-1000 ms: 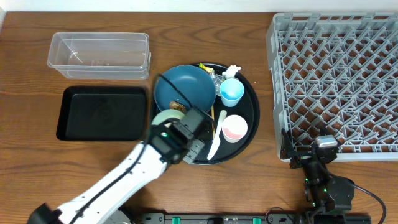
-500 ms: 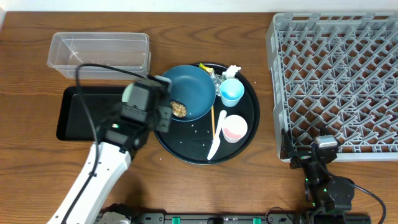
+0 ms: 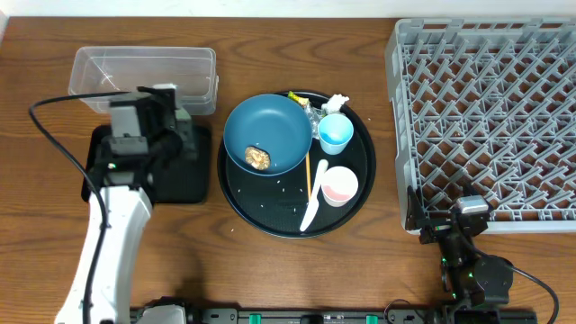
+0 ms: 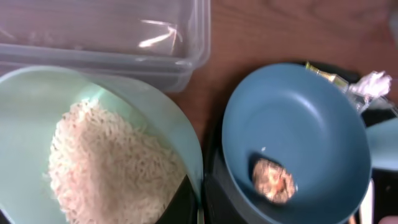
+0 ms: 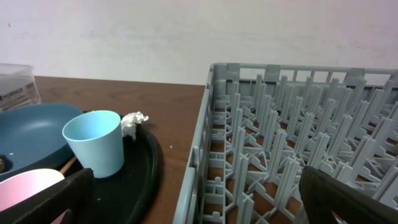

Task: Sort waste into correct bins and load items into the dishwasher rack
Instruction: 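Lift the rice bowl and carry it left over the black tray, then tilt the bowl with the left gripper to pour rice onto the black tray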

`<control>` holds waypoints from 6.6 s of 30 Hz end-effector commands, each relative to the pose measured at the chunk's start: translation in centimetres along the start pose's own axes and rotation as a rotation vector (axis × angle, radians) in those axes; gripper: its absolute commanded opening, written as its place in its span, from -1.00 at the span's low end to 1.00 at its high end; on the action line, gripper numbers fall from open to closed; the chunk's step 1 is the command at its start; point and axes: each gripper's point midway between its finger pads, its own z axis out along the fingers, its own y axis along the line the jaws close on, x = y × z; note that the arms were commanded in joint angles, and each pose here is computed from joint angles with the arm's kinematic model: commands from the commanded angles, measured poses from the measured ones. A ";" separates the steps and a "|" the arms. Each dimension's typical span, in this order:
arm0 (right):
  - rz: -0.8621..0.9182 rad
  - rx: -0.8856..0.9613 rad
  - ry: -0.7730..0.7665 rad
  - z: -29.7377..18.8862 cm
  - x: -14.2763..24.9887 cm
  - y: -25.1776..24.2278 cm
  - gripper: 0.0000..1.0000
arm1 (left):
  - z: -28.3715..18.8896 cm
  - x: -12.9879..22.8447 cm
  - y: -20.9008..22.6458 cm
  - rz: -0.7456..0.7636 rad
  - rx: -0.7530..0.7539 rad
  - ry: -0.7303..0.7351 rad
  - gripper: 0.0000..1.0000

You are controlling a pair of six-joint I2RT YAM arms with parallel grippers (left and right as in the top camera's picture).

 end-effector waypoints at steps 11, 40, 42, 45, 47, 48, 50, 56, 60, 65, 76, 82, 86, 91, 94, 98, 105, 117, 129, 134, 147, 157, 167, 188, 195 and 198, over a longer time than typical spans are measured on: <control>0.012 0.009 0.005 0.0 0.2 -0.2 0.98 | -1.3 -2.9 2.7 -0.198 0.289 -0.093 -0.88; 0.012 0.009 0.005 0.0 0.2 -0.2 0.98 | -0.8 -1.1 7.1 -0.498 0.630 -0.080 -0.88; 0.012 0.009 0.005 0.0 0.2 -0.2 0.98 | -1.0 -1.2 7.3 -0.507 0.639 -0.087 -0.88; 0.012 0.009 0.005 0.0 0.2 -0.2 0.98 | -1.4 -1.2 7.0 -0.511 0.673 -0.091 -0.88; 0.012 0.009 0.005 0.0 0.2 -0.2 0.98 | -1.5 -1.0 7.0 -0.531 0.679 -0.081 -0.88; 0.012 0.009 0.005 0.0 0.2 -0.2 0.99 | -1.6 -0.8 7.1 -0.544 0.676 -0.078 -0.88; 0.012 0.009 0.005 0.0 0.2 -0.2 0.98 | -1.7 -0.6 7.5 -0.557 0.669 -0.082 -0.88; 0.012 0.009 0.005 0.0 0.2 -0.2 0.98 | -2.3 -0.2 8.9 -0.597 0.662 -0.106 -0.88; 0.012 0.009 0.005 0.0 0.2 -0.2 0.98 | -2.3 -0.3 8.8 -0.596 0.688 -0.111 -0.87; 0.012 0.009 0.005 0.0 0.2 -0.2 0.98 | -2.7 -0.7 8.3 -0.572 0.773 -0.134 -0.88; 0.012 0.009 0.005 0.0 0.2 -0.2 0.98 | -1.7 0.0 8.3 -0.615 0.912 -0.122 -0.87; 0.012 0.009 0.005 0.0 0.2 -0.2 0.98 | -1.5 0.1 8.4 -0.639 0.915 -0.111 -0.88; 0.012 0.009 0.005 0.0 0.2 -0.2 0.99 | -1.5 0.2 8.3 -0.672 0.919 -0.094 -0.88; 0.012 0.009 0.005 0.0 0.2 -0.2 0.98 | -1.6 0.6 8.1 -0.716 0.924 -0.069 -0.88; 0.012 0.009 0.005 0.0 0.2 -0.2 0.98 | -1.6 0.9 8.0 -0.747 0.927 -0.052 -0.88; 0.012 0.009 0.005 0.0 0.2 -0.2 0.99 | -1.6 1.0 7.9 -0.770 0.930 -0.039 -0.88; 0.012 0.009 0.005 0.0 0.2 -0.2 0.99 | -1.6 0.9 7.9 -0.812 0.933 -0.018 -0.88; 0.012 0.009 0.005 0.0 0.2 -0.2 0.98 | -1.6 0.5 7.4 -0.716 0.934 -0.051 -0.88; 0.012 0.009 0.005 0.0 0.2 -0.2 0.98 | -1.1 0.1 7.3 -0.658 0.917 -0.068 -0.87; 0.012 0.009 0.005 0.0 0.2 -0.2 0.99 | -0.9 0.2 7.6 -0.680 0.901 -0.060 -0.88; 0.012 0.009 0.005 0.0 0.2 -0.2 0.98 | -1.2 0.2 8.1 -0.732 0.902 -0.051 -0.88; 0.012 0.009 0.005 0.0 0.2 -0.2 0.98 | -1.5 -0.1 7.9 -0.703 0.929 -0.067 -0.87; 0.012 0.009 0.005 0.0 0.2 -0.2 0.98 | -0.6 0.2 8.6 -0.777 0.864 -0.030 -0.88; 0.012 0.009 0.005 0.0 0.2 -0.2 0.98 | -1.4 -0.7 7.1 -0.699 0.946 -0.047 -0.88; 0.012 0.009 0.005 0.0 0.2 -0.2 0.98 | -1.9 -1.6 5.0 -0.600 0.969 -0.051 -0.88; 0.012 0.009 0.005 0.0 0.2 -0.2 0.98 | -2.0 -1.8 4.5 -0.576 0.974 -0.052 -0.88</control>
